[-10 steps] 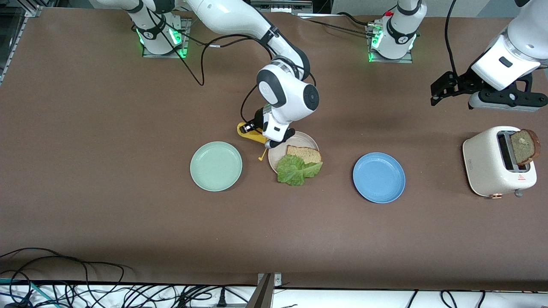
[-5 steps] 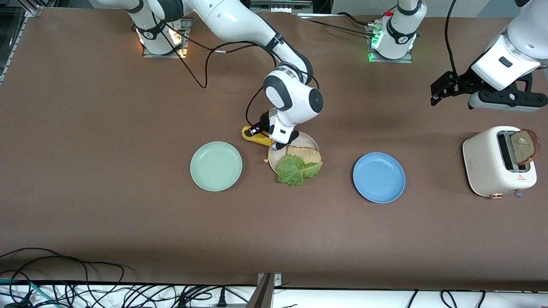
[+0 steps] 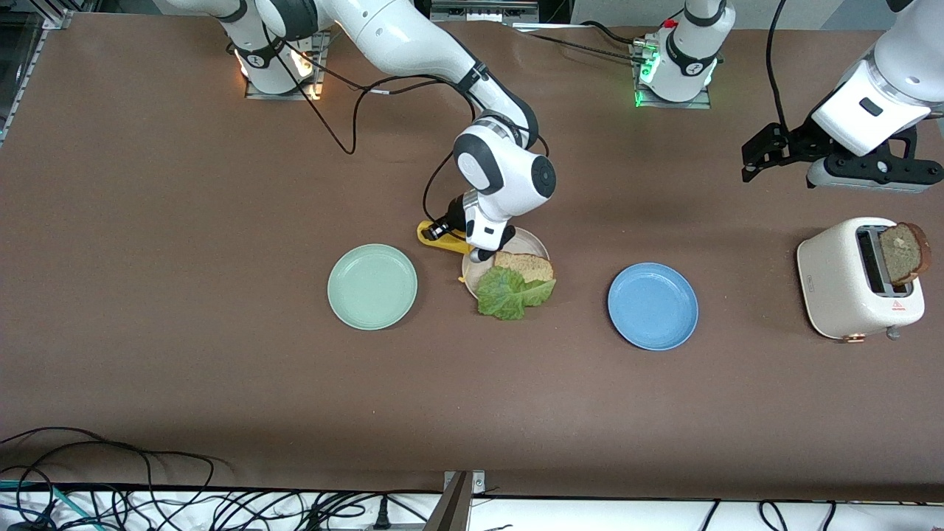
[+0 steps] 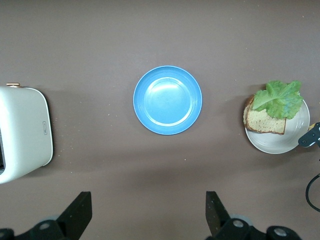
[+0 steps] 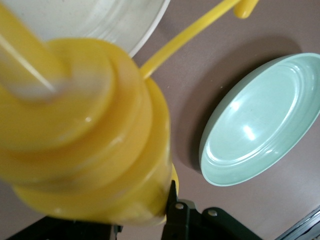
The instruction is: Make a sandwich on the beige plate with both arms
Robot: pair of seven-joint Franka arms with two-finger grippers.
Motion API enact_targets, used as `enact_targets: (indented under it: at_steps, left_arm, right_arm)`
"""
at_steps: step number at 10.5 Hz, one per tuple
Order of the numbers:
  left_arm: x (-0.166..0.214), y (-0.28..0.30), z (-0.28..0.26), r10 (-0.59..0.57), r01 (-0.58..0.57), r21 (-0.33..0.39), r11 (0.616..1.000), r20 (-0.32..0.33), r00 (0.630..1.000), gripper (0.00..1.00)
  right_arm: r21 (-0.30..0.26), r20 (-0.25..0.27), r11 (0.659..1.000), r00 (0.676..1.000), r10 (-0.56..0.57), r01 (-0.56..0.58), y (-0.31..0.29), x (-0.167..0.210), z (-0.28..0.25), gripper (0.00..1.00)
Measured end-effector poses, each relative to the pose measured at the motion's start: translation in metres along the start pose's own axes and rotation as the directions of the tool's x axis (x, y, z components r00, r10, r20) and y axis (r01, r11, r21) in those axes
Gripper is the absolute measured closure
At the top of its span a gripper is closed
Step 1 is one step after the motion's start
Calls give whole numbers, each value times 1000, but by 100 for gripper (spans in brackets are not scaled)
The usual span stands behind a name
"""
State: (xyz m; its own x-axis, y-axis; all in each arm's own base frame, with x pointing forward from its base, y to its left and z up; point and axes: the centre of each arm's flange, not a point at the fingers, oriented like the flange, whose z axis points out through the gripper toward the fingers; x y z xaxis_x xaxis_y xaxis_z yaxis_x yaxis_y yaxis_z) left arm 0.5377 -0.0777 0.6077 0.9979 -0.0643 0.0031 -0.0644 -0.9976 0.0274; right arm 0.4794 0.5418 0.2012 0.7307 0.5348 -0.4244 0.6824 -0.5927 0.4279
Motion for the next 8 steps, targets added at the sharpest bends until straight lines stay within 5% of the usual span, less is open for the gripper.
enact_targets:
  at_steps: [2, 8]
  left_arm:
    - [0, 0, 0, 0, 0, 0, 1000, 0, 1000, 0]
    - [-2, 2, 4, 4, -4, 2, 1000, 24, 1000, 0]
  right_arm:
    - [27, -19, 999, 999, 27, -26, 20, -3, -17, 67]
    - [341, -47, 931, 987, 154, -129, 212, -73, -82, 67]
